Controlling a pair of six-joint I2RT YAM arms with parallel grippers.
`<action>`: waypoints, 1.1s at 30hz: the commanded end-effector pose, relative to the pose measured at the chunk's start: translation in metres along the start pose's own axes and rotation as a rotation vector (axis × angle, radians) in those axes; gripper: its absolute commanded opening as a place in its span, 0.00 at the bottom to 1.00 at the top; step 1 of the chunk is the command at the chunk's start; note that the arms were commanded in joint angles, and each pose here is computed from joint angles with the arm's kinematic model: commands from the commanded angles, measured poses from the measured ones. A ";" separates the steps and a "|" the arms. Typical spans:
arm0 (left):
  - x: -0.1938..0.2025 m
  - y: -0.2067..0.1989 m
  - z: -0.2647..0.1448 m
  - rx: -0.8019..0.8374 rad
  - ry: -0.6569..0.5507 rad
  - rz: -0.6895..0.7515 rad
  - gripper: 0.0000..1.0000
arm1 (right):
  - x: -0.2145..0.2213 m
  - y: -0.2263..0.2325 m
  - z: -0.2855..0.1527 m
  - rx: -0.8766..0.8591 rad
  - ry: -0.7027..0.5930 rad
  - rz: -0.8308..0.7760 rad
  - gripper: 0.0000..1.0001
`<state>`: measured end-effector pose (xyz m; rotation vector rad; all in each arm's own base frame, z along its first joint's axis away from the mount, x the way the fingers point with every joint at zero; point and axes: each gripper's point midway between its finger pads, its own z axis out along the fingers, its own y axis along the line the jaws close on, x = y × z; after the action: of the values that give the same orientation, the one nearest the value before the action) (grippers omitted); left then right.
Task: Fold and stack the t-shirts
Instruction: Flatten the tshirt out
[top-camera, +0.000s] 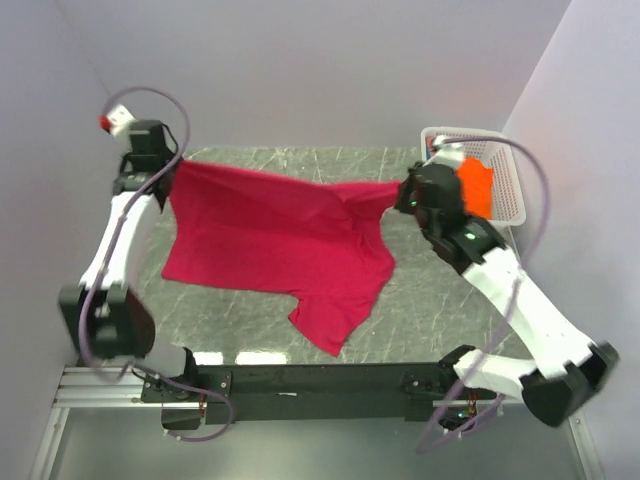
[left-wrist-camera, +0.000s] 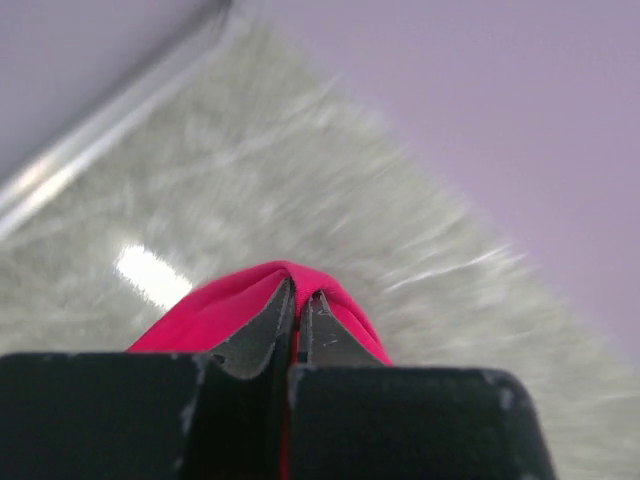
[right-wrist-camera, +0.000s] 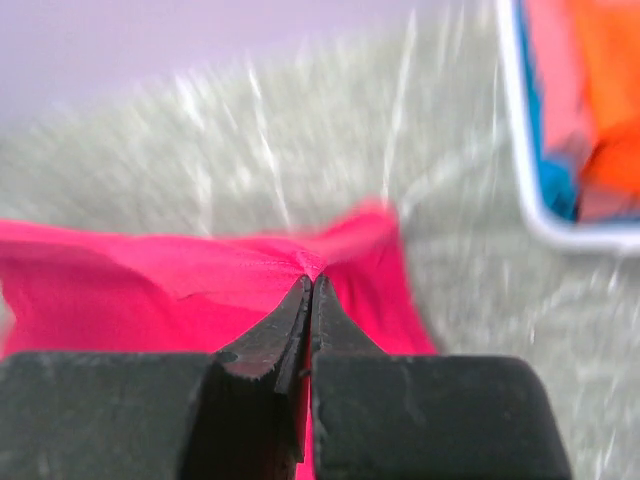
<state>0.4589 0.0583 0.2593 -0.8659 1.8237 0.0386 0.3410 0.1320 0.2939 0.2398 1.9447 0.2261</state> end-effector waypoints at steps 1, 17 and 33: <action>-0.106 -0.017 -0.084 0.113 -0.267 -0.126 0.01 | -0.090 -0.008 -0.059 -0.018 -0.267 0.039 0.00; -0.263 -0.025 -0.359 0.603 -0.738 -0.220 0.01 | -0.259 -0.015 -0.294 -0.347 -0.763 0.039 0.00; -0.248 -0.154 -0.128 0.544 -0.504 -0.026 0.01 | -0.326 0.014 -0.055 -0.114 -0.643 -0.156 0.00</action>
<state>0.4805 0.0243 0.5606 -0.4884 1.2763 -0.2477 0.3992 0.0517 0.5871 0.1306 1.3646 0.1008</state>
